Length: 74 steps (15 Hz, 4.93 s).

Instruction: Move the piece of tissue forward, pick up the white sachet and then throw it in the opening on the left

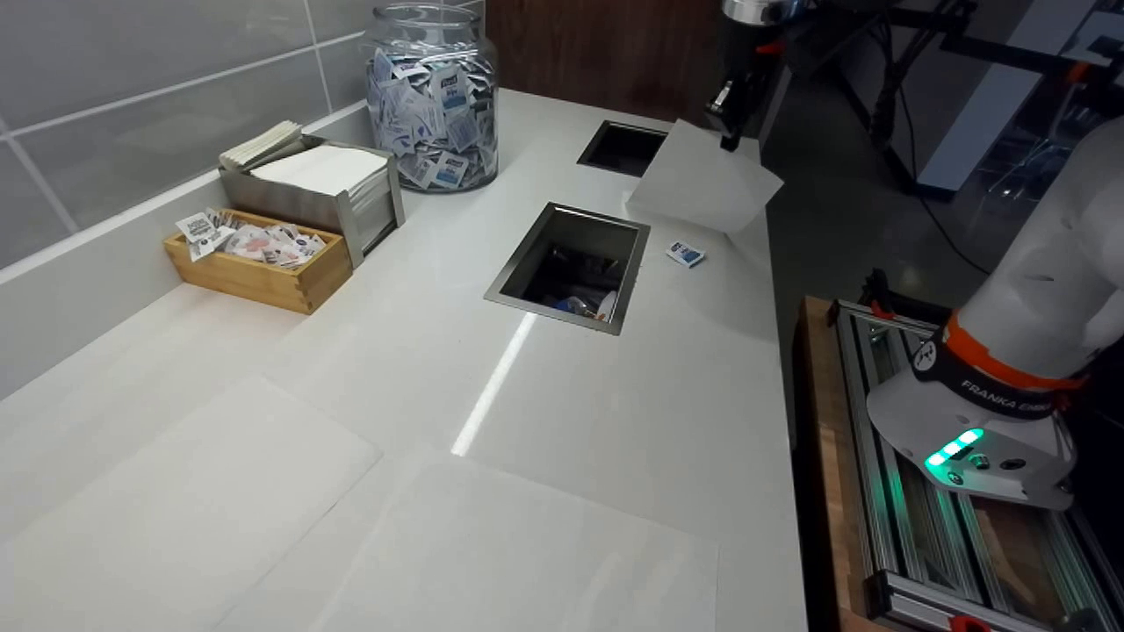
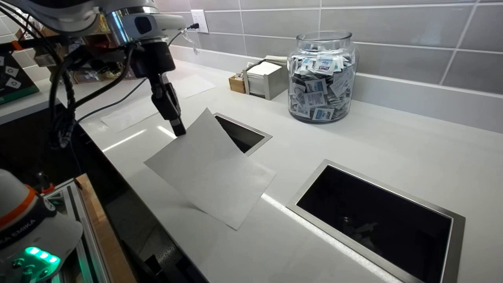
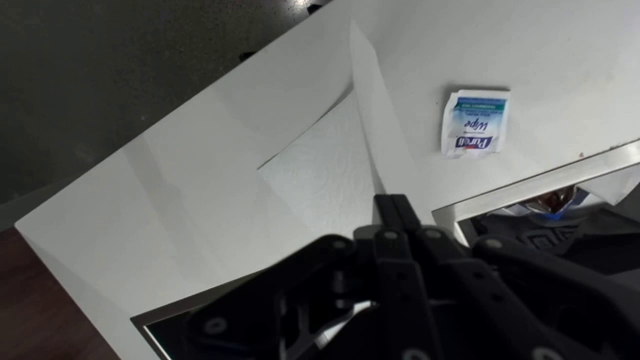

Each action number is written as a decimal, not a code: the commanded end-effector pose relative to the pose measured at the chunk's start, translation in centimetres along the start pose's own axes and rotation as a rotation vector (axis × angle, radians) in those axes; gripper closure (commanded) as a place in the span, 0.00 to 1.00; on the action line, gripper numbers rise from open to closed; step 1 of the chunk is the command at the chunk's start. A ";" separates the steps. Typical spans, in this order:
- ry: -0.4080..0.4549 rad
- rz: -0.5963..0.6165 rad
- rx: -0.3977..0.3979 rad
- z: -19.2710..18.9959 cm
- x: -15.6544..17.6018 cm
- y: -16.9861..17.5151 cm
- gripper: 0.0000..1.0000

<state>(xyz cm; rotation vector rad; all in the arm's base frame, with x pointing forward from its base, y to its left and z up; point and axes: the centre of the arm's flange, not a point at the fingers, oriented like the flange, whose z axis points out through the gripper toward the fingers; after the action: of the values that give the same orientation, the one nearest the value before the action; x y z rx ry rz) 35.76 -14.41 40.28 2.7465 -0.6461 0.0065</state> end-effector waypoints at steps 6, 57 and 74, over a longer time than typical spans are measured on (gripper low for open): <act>0.037 0.301 0.105 -1.9 4.3 4.2 1.00; -0.099 0.843 0.658 3.3 19.0 2.5 1.00; -0.197 1.188 0.673 6.1 23.4 3.0 1.00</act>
<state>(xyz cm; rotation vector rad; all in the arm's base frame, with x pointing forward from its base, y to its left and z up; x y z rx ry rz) 54.19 -28.64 37.91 2.4795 -2.5186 0.3009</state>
